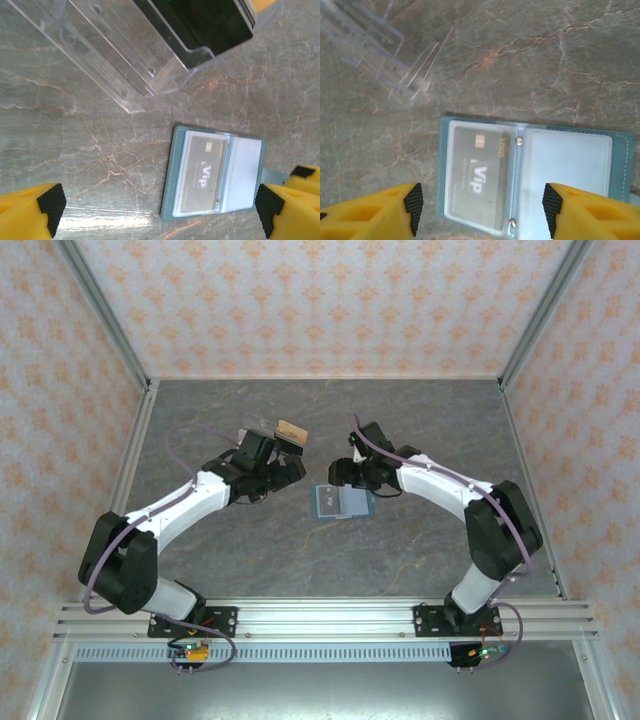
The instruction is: Take the credit cards out of the card holder
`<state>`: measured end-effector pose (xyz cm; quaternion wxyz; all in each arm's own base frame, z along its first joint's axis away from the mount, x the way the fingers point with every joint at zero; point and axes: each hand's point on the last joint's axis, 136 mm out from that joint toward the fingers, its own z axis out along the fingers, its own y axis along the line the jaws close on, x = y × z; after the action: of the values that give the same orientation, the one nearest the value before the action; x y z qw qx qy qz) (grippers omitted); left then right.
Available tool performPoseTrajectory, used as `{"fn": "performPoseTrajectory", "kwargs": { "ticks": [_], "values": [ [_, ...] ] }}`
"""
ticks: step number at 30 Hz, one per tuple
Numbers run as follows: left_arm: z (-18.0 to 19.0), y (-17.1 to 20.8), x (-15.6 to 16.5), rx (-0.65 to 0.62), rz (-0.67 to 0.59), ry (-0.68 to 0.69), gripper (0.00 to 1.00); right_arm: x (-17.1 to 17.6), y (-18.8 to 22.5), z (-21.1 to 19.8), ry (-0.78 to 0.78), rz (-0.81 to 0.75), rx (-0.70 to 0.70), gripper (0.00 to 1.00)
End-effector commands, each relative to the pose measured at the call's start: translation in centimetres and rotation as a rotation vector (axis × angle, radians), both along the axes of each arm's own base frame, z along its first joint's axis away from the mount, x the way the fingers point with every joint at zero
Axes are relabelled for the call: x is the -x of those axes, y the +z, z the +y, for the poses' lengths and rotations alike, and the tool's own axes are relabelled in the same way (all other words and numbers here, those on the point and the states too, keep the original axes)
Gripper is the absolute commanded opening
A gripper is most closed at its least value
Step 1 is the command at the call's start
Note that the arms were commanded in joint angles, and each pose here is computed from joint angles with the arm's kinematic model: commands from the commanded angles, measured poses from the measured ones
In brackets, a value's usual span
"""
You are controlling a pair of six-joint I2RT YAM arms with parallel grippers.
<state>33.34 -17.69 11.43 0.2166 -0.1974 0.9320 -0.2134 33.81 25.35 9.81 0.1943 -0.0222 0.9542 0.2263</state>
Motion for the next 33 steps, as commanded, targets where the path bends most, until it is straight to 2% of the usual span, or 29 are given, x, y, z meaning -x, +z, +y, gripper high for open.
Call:
{"fn": "performPoseTrajectory", "kwargs": {
  "ticks": [1, 10, 14, 23, 33],
  "values": [
    [-1.2, 0.0, -0.4, -0.004, -0.009, 0.014, 1.00, -0.7, -1.6, -0.8, -0.071, 0.024, -0.008, 0.64],
    [-6.2, -2.0, -0.4, 0.039, 0.050, -0.054, 0.89, -0.4, -5.1, -1.9, -0.099, 0.127, 0.042, 0.58],
    [-7.5, -2.8, -0.6, 0.026, 0.072, -0.062, 0.81, -0.2, -6.0, -2.4, -0.111, 0.149, 0.064, 0.58],
    [-9.7, -5.6, -1.0, 0.039, 0.139, -0.091, 0.49, 0.4, -7.4, -3.3, -0.120, 0.192, 0.101, 0.54],
    [-9.9, -7.3, -0.7, 0.021, 0.183, -0.108, 0.40, 0.5, -8.0, -3.5, -0.110, 0.210, 0.123, 0.52]
  ]
}}
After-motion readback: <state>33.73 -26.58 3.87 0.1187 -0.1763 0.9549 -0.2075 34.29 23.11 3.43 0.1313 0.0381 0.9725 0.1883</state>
